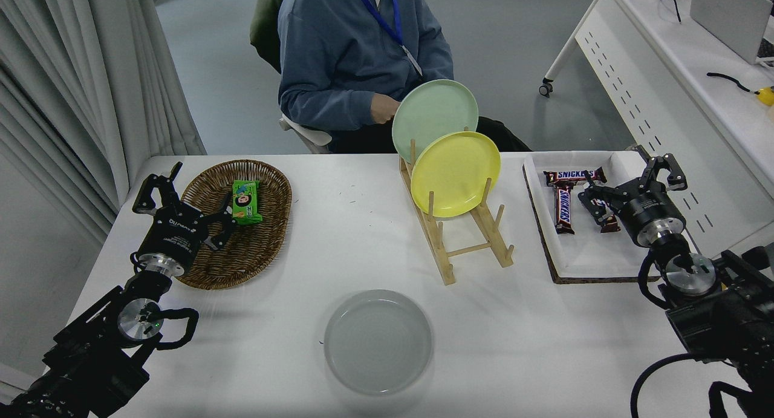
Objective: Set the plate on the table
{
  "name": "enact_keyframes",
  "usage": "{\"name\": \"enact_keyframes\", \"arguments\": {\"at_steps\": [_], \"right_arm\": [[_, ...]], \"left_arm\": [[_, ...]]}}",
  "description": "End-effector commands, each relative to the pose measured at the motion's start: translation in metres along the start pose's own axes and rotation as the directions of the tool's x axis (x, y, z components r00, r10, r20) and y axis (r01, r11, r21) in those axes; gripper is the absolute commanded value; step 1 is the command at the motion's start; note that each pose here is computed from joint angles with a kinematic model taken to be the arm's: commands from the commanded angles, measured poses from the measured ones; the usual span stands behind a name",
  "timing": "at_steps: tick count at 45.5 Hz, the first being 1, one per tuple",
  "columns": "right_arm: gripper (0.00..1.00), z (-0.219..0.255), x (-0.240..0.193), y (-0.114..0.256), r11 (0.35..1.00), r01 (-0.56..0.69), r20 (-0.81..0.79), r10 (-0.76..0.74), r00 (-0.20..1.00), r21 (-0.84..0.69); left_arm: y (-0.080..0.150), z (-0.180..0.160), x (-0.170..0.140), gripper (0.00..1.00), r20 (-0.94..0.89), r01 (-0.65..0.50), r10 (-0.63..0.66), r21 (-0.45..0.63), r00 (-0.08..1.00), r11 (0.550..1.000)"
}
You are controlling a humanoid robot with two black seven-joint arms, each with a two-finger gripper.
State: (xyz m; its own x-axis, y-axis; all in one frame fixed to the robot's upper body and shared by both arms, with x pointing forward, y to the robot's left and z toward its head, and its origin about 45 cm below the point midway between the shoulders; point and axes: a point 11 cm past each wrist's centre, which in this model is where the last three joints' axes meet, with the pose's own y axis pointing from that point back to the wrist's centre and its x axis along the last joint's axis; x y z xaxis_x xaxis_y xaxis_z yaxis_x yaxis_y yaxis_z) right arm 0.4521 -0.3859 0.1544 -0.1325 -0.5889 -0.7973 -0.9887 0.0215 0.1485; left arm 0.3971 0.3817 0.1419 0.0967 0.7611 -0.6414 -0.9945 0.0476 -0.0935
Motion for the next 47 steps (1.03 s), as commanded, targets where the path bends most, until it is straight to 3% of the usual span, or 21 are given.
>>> {"name": "enact_keyframes", "arguments": {"at_steps": [1,47], "right_arm": [[1.00,0.0072,0.0008,0.0019,1.000,0.020,0.006,-0.020,1.000,-0.006],[1.00,0.0056,0.0057,0.0061,0.999,0.032,0.012,-0.032,0.999,0.028]], "left_arm": [[0.0000,0.0000,-0.0002,1.00,-0.001,0.001,-0.001,0.000,1.000,1.000],[0.0000,0.0000,-0.0002,1.00,-0.001,0.001,-0.001,0.000,1.000,1.000]]}}
